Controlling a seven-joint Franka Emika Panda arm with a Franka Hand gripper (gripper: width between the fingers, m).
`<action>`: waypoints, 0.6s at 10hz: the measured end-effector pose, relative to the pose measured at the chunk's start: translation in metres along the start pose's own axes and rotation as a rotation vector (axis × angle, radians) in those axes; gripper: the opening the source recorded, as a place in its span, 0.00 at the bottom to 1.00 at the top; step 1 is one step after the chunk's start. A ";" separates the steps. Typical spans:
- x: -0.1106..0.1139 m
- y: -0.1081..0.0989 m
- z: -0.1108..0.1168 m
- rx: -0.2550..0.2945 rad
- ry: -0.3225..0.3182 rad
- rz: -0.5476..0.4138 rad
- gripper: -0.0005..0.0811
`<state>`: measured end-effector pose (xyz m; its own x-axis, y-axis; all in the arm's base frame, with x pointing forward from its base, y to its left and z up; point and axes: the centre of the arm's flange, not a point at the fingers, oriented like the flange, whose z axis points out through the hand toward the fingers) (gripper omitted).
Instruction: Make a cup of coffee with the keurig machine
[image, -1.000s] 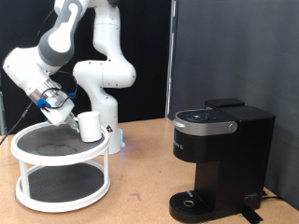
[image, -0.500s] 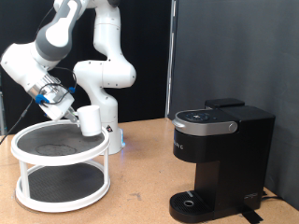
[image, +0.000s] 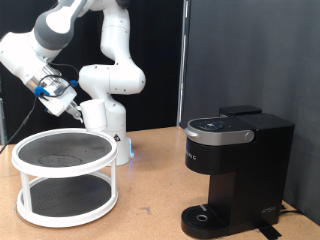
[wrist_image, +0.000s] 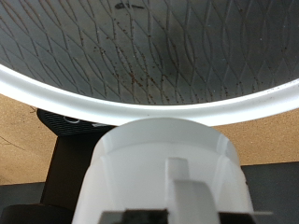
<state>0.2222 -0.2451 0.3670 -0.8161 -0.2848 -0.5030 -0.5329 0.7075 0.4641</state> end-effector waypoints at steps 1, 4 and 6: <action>0.000 0.000 0.001 -0.001 -0.004 0.002 0.02; -0.010 0.003 0.012 -0.024 -0.013 0.032 0.02; -0.034 0.008 0.027 -0.039 -0.005 0.069 0.02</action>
<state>0.2514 -0.2128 0.3679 -0.8499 -0.2330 -0.4726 -0.4840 0.6997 0.5256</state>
